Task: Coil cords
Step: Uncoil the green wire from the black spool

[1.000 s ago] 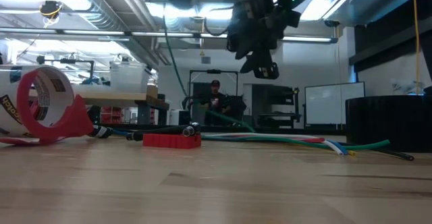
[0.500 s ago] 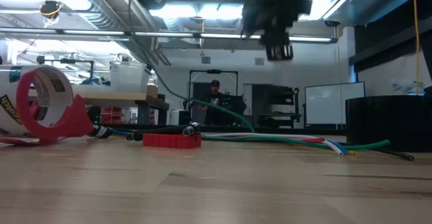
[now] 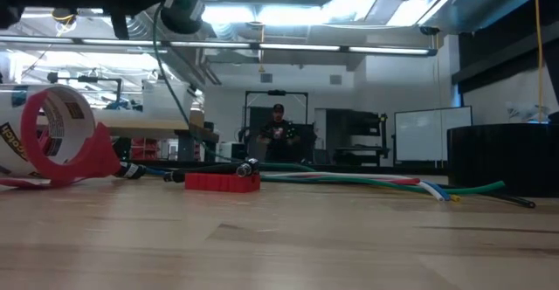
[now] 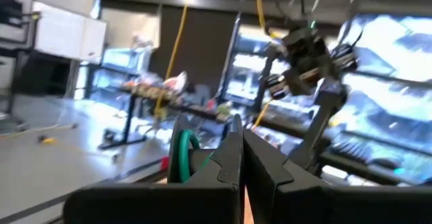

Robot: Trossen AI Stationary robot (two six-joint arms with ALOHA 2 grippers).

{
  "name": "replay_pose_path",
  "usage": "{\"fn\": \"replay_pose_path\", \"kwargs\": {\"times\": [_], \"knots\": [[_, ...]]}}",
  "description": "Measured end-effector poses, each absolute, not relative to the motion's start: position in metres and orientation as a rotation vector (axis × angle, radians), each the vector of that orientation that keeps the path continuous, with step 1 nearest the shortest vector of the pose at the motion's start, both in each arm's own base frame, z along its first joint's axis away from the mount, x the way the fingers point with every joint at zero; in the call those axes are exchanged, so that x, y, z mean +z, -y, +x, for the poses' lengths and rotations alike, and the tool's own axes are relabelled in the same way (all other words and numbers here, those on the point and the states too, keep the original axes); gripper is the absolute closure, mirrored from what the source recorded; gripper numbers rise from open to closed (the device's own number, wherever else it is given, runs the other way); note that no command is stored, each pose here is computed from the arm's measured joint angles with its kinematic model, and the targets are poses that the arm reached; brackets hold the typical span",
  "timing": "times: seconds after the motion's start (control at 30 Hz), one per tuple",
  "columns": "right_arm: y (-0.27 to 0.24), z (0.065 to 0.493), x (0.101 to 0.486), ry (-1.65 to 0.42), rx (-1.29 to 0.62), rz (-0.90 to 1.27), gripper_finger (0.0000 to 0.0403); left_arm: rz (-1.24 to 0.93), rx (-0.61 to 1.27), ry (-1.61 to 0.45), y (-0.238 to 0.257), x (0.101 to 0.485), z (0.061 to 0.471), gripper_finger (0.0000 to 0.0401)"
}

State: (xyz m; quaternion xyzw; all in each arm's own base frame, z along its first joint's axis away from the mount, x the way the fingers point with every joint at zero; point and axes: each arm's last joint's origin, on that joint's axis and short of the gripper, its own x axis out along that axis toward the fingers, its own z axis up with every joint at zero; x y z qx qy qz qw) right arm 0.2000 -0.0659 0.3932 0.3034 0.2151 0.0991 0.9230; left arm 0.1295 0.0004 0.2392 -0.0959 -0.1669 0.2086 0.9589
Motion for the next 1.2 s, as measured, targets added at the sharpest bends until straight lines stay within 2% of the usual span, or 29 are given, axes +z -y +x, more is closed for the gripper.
{"fn": "replay_pose_path", "kwargs": {"times": [0.13,0.23,0.5,0.73,0.93,1.2], "knots": [[0.059,0.178,0.371,-0.291,0.114,0.627,0.0258,-0.214,0.41,0.349,0.0,0.231,0.132,0.0401],[0.056,0.17,0.343,-0.175,0.116,0.658,0.0258,-0.211,0.378,0.331,0.001,0.228,0.136,0.0401],[0.063,0.175,0.268,0.127,0.057,0.788,0.0258,-0.205,0.276,0.393,0.006,0.227,0.153,0.0401],[0.072,0.193,0.228,0.105,0.0,1.01,0.0258,-0.152,0.276,0.361,0.011,0.231,0.193,0.0401],[0.078,0.215,0.216,0.013,0.077,1.069,0.0258,-0.069,0.267,0.443,0.009,0.239,0.223,0.0401],[0.085,0.235,0.211,-0.073,0.129,1.152,0.0258,-0.206,0.243,0.414,-0.01,0.218,0.255,0.0401]]}}
